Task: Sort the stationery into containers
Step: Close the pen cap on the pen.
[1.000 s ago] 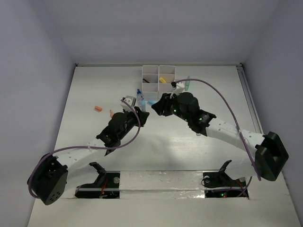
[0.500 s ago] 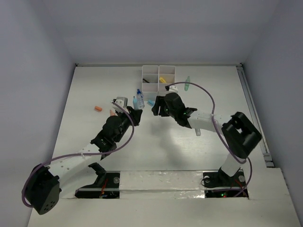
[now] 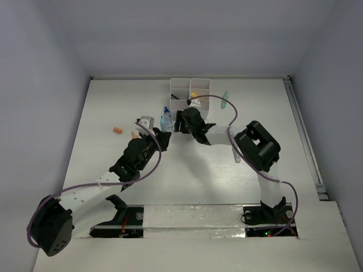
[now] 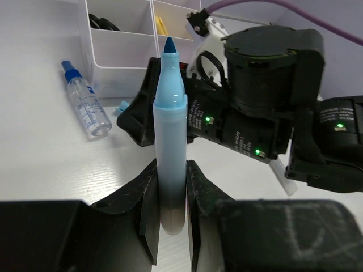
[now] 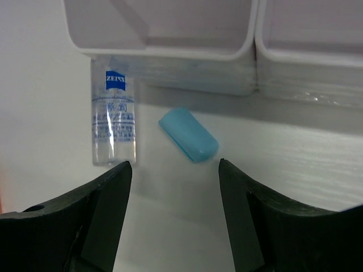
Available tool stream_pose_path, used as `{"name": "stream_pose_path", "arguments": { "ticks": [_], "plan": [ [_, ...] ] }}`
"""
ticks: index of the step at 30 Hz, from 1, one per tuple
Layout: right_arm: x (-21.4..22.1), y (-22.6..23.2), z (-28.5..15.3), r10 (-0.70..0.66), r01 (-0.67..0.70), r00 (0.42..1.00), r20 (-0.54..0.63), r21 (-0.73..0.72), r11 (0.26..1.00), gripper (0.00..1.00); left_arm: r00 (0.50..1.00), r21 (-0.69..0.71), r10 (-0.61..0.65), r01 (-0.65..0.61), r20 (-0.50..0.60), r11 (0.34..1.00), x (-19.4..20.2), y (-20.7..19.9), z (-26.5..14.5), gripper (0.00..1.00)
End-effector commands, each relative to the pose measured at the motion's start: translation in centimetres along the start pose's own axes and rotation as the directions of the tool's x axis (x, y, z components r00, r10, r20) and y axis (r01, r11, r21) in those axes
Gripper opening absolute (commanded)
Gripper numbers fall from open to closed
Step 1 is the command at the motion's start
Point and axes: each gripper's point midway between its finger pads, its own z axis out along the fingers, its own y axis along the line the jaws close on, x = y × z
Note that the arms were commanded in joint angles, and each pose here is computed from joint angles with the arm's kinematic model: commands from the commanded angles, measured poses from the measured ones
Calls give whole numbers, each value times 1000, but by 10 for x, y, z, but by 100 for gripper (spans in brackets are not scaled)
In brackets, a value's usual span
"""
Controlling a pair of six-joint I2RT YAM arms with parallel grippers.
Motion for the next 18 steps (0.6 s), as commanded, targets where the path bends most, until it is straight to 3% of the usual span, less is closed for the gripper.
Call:
{"name": "stream_pose_path", "arguments": {
  "ticks": [1, 10, 18],
  "plan": [
    [-30, 6, 11, -42, 41, 996, 79, 24, 999, 69, 999, 24, -18, 17, 42, 1000, -12, -6, 2, 0],
    [-20, -6, 32, -111, 107, 994, 27, 114, 988, 67, 999, 29, -14, 13, 38, 999, -11, -7, 2, 0],
    [-13, -21, 40, -156, 155, 988, -8, 199, 968, 58, 999, 32, -14, 13, 37, 999, -11, -7, 2, 0]
  ]
}}
